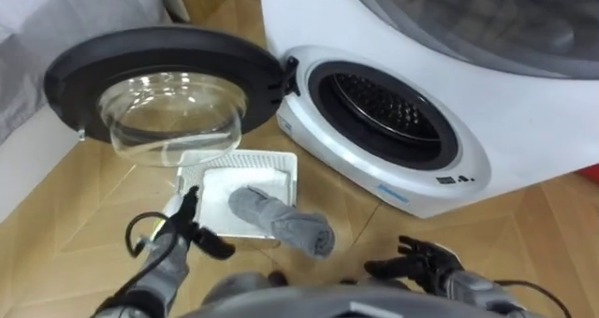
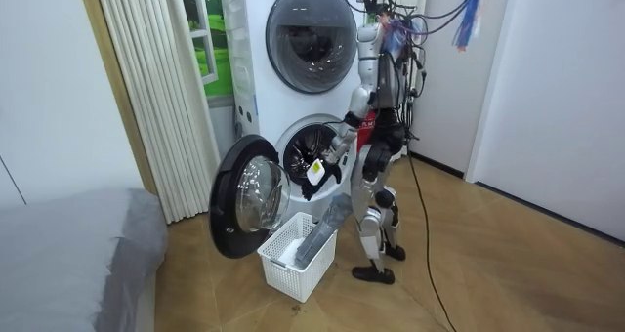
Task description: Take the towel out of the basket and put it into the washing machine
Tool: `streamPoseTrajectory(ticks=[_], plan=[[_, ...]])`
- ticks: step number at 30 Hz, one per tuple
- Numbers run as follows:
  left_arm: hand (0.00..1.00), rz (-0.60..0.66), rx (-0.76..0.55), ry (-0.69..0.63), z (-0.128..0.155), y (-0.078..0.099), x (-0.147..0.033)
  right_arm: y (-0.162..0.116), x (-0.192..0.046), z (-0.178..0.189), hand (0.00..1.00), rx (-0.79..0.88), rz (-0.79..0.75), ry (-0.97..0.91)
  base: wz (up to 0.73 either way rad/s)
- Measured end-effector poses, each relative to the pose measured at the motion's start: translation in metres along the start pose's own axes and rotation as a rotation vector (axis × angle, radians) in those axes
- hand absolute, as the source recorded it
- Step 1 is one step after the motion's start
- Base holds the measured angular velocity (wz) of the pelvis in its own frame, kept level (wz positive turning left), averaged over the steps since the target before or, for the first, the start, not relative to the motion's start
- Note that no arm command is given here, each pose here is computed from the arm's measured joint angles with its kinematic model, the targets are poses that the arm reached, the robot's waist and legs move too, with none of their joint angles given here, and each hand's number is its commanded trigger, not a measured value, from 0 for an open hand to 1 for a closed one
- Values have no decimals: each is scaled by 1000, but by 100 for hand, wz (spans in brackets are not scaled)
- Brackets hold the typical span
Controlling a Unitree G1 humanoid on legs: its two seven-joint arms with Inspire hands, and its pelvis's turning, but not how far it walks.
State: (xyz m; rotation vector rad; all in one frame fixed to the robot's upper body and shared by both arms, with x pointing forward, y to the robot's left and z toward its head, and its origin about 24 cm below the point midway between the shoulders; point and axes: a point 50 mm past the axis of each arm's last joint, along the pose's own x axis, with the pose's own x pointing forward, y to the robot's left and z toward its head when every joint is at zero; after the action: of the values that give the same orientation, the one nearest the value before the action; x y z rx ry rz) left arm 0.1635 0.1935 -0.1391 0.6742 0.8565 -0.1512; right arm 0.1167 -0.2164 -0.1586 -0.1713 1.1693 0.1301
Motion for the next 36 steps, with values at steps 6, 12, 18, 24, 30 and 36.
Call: streamPoseTrajectory(ticks=[6, 12, 18, 24, 30, 36], plan=[[0, -19, 103, -106, 40, 2, 12, 4, 5, 33, 0, -83, 15, -58, -11], [0, 10, 212, -176, 69, 14, 20, 11, 8, 66, 0, -169, 13, -131, -3], [0, 92, 288, -267, 103, 29, 23, 14, 6, 97, 0, -217, -12, -219, 0], [0, 138, 416, -354, 127, 34, 23, 22, 5, 117, 0, -261, 12, -273, -3], [0, 232, 513, -445, 158, 52, 22, 28, -2, 151, 0, -292, 14, -381, -4], [0, 336, 564, -526, 179, 63, 17, 34, -7, 171, 0, -295, 9, -450, 5]])
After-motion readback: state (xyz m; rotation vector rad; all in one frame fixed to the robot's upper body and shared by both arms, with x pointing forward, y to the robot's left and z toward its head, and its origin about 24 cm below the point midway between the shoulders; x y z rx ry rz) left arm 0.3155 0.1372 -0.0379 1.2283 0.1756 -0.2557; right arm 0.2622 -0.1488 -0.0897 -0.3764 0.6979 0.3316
